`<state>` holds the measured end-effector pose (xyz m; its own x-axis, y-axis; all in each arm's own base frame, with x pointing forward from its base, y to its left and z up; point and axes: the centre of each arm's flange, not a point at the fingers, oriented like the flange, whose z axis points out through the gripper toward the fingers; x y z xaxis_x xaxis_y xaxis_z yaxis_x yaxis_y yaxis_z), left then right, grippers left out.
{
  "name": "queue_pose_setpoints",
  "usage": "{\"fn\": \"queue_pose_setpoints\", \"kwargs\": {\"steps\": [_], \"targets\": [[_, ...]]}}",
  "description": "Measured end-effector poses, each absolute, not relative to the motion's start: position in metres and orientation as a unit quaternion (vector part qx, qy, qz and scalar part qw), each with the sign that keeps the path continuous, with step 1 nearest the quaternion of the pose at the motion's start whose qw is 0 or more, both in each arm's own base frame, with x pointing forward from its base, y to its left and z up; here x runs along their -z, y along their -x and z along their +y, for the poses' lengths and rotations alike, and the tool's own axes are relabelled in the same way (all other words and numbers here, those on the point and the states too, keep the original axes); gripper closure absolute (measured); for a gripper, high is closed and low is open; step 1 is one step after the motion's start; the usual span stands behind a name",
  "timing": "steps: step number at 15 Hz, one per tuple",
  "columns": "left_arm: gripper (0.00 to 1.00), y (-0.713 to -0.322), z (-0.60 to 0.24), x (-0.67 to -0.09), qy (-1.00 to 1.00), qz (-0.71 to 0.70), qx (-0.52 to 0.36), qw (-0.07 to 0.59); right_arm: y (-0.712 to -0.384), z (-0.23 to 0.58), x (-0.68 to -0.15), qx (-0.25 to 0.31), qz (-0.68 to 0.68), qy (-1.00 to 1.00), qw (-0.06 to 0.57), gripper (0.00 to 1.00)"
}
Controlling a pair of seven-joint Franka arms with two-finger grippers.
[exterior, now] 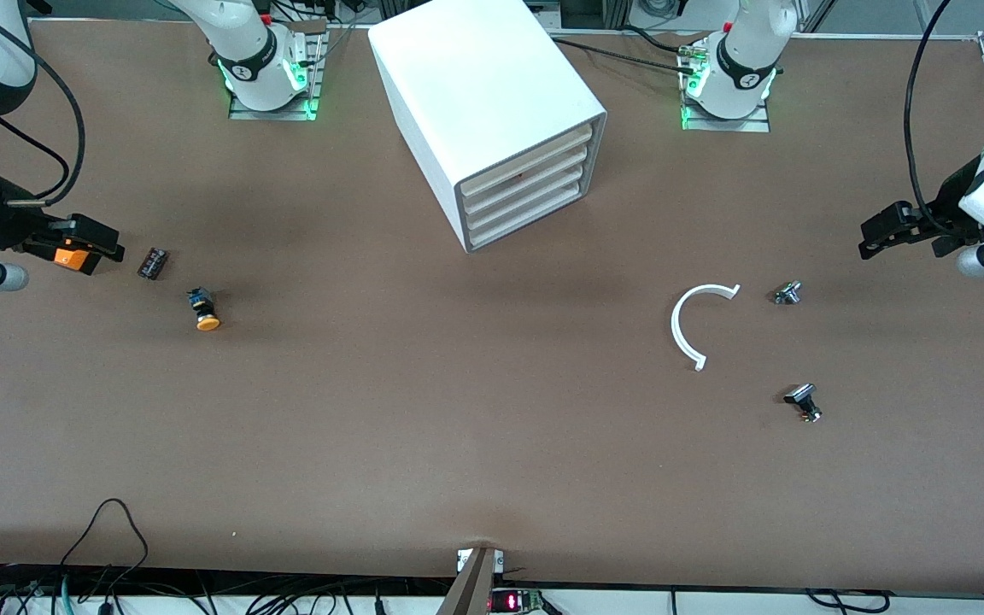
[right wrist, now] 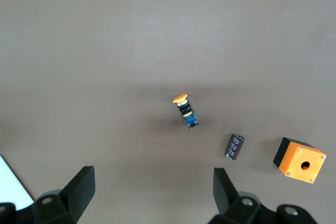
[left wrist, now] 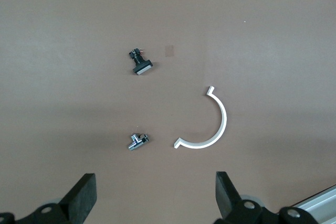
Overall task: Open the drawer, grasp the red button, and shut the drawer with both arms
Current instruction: 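Reach the left gripper toward the white cabinet's drawer handle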
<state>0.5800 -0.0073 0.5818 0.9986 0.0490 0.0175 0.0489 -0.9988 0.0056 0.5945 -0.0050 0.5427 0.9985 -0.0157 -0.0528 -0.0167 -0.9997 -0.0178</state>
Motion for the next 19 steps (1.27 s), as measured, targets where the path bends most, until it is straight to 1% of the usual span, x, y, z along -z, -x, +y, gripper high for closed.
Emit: {"fn": "queue_pose_setpoints", "kwargs": {"steps": [9,12,15,17,19], "targets": [[0.0,-0.583,-0.013,-0.575,-1.0,0.018,-0.002,0.003,-0.594,-0.005,-0.543,-0.027,0.008,1.0,0.009,0.0],[0.0,-0.591,-0.031,-0.546,-0.999,0.002,0.037,0.005,-0.594,-0.005,-0.542,-0.027,0.008,1.0,0.008,0.0],[0.0,-0.601,-0.044,-0.5,-0.996,-0.011,0.092,0.011,-0.594,-0.005,-0.542,-0.027,0.008,1.0,0.008,0.0],[0.0,-0.606,-0.053,-0.469,-0.99,-0.013,0.127,0.052,-0.594,-0.005,-0.542,-0.028,0.008,1.0,0.008,0.0],[0.0,-0.607,-0.067,-0.432,-0.978,-0.006,0.169,0.119,-0.594,-0.005,-0.542,-0.028,0.008,1.0,0.008,0.0]]}}
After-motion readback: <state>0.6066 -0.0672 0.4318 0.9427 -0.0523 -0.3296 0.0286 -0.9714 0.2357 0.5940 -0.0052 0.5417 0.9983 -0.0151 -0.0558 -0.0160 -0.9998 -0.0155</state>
